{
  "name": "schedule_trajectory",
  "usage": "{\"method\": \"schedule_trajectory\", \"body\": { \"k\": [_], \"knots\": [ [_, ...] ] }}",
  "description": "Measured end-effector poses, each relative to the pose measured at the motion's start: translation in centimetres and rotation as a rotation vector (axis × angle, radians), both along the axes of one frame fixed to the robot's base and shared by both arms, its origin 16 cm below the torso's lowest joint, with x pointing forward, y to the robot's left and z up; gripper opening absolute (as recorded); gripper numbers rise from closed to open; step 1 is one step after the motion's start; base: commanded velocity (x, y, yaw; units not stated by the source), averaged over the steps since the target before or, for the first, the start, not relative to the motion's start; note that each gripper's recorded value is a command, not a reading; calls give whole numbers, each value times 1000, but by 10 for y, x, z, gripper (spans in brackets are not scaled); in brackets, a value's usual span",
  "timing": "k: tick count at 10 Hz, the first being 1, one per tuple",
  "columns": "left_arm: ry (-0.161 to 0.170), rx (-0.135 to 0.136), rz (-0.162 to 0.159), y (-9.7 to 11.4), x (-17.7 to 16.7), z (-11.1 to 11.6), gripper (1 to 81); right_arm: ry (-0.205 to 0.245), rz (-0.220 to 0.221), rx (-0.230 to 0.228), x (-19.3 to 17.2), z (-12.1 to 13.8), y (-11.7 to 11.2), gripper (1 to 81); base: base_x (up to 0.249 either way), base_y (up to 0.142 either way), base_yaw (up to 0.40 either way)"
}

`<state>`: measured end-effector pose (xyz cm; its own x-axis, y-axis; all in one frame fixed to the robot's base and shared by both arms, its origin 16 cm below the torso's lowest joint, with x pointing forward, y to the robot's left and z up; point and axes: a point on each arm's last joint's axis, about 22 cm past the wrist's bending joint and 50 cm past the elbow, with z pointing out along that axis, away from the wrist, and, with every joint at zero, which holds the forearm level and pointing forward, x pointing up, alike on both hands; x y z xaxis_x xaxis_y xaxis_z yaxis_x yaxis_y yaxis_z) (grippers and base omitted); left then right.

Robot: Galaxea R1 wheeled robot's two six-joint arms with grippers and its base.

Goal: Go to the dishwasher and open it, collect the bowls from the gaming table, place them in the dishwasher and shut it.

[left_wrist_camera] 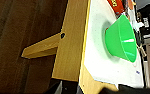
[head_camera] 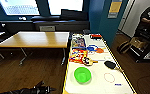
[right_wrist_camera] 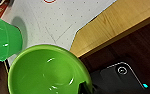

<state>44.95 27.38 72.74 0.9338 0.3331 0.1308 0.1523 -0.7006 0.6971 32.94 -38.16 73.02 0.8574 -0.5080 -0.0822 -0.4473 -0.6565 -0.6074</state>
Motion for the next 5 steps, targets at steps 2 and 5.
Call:
{"method": "schedule_trajectory", "body": {
  "k": [2, 5],
  "knots": [
    [30, 27, -14, -6, 9, -18, 811, 5, 2, 10, -28, -9, 13, 10, 0, 0, 0],
    [-15, 20, -50, -39, 59, -2, 811, -6, 4, 26, -58, -14, 31, 10, 0, 0, 0]
  ]
}}
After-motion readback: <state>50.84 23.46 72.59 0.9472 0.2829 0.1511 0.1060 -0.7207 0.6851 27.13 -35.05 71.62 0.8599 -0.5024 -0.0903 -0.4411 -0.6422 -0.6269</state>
